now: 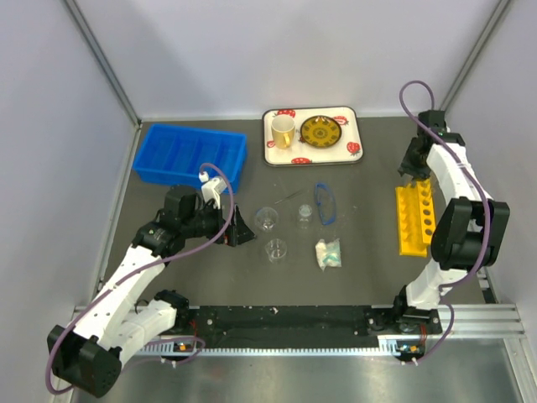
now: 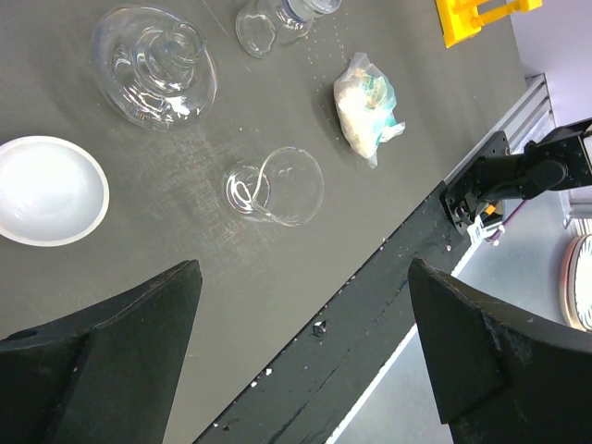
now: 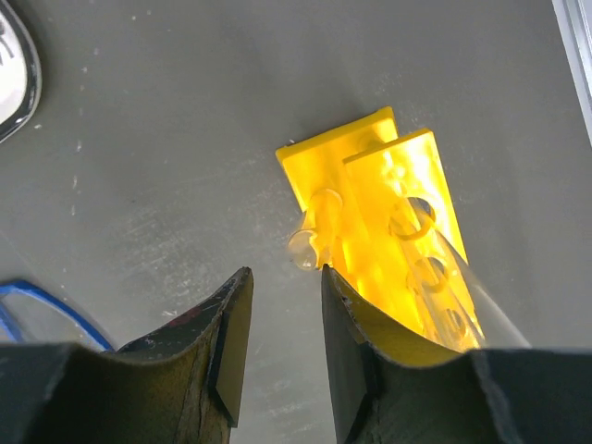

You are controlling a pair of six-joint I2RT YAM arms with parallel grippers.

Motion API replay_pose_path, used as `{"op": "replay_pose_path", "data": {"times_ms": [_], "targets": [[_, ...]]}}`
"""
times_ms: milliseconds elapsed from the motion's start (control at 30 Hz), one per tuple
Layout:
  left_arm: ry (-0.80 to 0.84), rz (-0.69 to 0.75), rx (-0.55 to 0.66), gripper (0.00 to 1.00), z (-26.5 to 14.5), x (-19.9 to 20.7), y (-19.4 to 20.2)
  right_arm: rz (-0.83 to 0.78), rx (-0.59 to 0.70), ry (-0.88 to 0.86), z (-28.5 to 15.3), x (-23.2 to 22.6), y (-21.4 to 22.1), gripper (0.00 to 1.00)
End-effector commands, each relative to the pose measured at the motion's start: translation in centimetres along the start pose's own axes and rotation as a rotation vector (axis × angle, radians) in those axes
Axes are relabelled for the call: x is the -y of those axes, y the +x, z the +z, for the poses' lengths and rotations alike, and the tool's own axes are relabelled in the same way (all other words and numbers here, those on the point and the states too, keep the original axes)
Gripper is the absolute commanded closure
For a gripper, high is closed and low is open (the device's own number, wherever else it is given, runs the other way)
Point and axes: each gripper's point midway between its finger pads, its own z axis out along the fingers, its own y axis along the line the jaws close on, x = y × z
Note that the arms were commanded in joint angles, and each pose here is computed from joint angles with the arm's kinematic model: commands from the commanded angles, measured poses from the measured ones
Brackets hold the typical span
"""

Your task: Organize the chemistry lab equipment

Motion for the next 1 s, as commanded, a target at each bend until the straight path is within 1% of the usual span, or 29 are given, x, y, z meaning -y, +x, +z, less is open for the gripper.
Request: {"op": "replay_pose_path", "data": {"times_ms": [0, 100, 233, 367, 500, 700, 767, 800, 867, 933, 967], "targets": [[0.019, 0.048, 0.034, 0.01, -0.1, 0.4, -0.6, -0.026, 0.132, -0.001, -4.8, -1.1, -3.0, 0.64], [0.018, 0.05, 0.036, 0.01, -0.1, 0.4, -0.6, -0.044, 0.165, 0.01, -6.7, -1.4, -3.7, 0.63], [0.02, 0.056, 0.042, 0.01, -0.2, 0.5, -0.8, -0.057, 0.24, -0.007, -10.7, -1.7, -4.9, 0.62], [0.025, 0.059, 0.047, 0.01, -0.3, 0.7, -1.0, -0.108, 0.288, -0.074, -14.6, -3.4, -4.0, 0.6], [0.022, 0.062, 0.049, 0.01, -0.3, 0.8, -1.1, -0.192, 0.295, -0.202, -17.8, -6.3, -1.2, 0.57], [-0.035, 0.072, 0.051, 0.01, -0.3, -0.1, -1.4, -0.355, 0.28, -0.397, -21.7, -11.3, 5.2, 0.56], [-0.054, 0.064, 0.059, 0.01, -0.4, -0.3, -1.6, -0.397, 0.278, -0.449, -22.4, -12.7, 7.1, 0.54], [-0.094, 0.061, 0.082, 0.01, -0.5, -0.9, -2.2, -0.431, 0.268, -0.502, -23.2, -13.6, 8.9, 0.53], [-0.145, 0.047, 0.104, 0.01, -0.6, -1.5, -2.9, -0.463, 0.266, -0.578, -23.9, -15.2, 10.3, 0.51], [-0.218, 0.044, 0.153, 0.01, -1.2, -2.1, -4.7, -0.498, 0.252, -0.603, -24.1, -15.8, 11.8, 0.51], [-0.261, 0.035, 0.15, 0.02, -1.4, -2.6, -5.4, -0.509, 0.253, -0.613, -24.1, -16.1, 12.2, 0.51]]}}
